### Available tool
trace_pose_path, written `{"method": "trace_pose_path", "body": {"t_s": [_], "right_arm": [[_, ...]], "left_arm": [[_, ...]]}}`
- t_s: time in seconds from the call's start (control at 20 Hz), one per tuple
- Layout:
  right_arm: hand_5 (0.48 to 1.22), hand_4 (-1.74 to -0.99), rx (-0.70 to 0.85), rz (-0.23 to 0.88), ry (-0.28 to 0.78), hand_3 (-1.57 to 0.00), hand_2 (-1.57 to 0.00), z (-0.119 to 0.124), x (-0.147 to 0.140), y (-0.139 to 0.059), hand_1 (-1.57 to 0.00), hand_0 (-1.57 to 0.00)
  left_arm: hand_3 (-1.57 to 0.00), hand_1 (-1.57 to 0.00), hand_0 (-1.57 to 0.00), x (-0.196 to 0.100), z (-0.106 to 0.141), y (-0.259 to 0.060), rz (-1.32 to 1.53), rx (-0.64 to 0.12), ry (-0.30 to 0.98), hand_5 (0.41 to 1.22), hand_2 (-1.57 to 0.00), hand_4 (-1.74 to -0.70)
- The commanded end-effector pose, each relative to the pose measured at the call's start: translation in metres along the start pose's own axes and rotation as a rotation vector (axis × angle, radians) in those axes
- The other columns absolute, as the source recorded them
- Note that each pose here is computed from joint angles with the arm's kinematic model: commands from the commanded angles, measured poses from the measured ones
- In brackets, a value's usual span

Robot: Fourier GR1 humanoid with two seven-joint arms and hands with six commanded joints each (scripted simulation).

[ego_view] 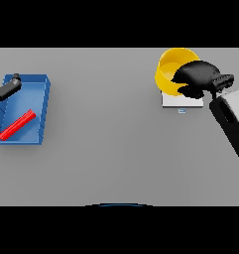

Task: Pick up the red beaker and tilt it to pour out 1 green nut into yellow bowl. Pick up the yellow bowl and place it on the metallic measuring scale.

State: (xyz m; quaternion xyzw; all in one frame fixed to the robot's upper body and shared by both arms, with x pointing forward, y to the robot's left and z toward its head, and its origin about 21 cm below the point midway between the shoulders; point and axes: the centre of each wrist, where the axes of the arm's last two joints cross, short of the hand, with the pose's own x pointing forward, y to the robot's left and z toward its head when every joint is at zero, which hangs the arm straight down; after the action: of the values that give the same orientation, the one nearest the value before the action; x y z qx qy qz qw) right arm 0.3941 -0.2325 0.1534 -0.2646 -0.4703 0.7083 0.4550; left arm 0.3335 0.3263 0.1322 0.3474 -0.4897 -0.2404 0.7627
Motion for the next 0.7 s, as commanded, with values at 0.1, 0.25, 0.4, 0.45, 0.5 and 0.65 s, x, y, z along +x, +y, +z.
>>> {"method": "trace_pose_path", "body": {"t_s": [0.1,0.25,0.4,0.45,0.5,0.65], "right_arm": [[1.221,-1.720,-0.007,-0.023,0.034,-1.17,-1.57,-0.005,-0.022,0.006,-1.57,-1.57],[1.221,-1.722,0.004,-0.045,0.084,-1.23,-1.57,-0.014,-0.034,0.013,-1.57,-1.57],[1.221,-1.724,0.008,-0.063,0.098,-1.36,-1.57,-0.023,-0.039,0.028,-1.57,-1.57],[1.221,-1.724,0.007,-0.068,0.098,-1.39,-1.57,-0.026,-0.041,0.031,-1.57,-1.57],[1.221,-1.724,0.006,-0.073,0.105,-1.41,-1.57,-0.028,-0.043,0.036,-1.57,-1.57],[1.221,-1.727,0.013,-0.084,0.129,-1.48,-1.56,-0.032,-0.049,0.041,-1.52,-1.57]], "left_arm": [[0.00,0.00,0.00,0.001,0.001,-0.001,-0.004,0.011,0.005,0.774,0.00,-0.83],[0.00,0.00,0.00,-0.004,0.002,-0.002,0.002,0.007,0.015,0.763,0.00,-0.82],[0.00,0.00,0.00,-0.003,0.000,-0.001,-0.009,0.010,0.019,0.757,0.00,-0.81],[0.00,0.00,0.00,-0.001,-0.002,-0.002,-0.008,0.011,0.020,0.753,0.00,-0.81],[0.00,0.00,0.00,0.000,-0.003,-0.002,-0.008,0.008,0.021,0.749,0.00,-0.81],[0.00,0.00,0.00,-0.003,-0.001,-0.003,-0.005,0.008,0.009,0.733,0.00,-0.80]]}}
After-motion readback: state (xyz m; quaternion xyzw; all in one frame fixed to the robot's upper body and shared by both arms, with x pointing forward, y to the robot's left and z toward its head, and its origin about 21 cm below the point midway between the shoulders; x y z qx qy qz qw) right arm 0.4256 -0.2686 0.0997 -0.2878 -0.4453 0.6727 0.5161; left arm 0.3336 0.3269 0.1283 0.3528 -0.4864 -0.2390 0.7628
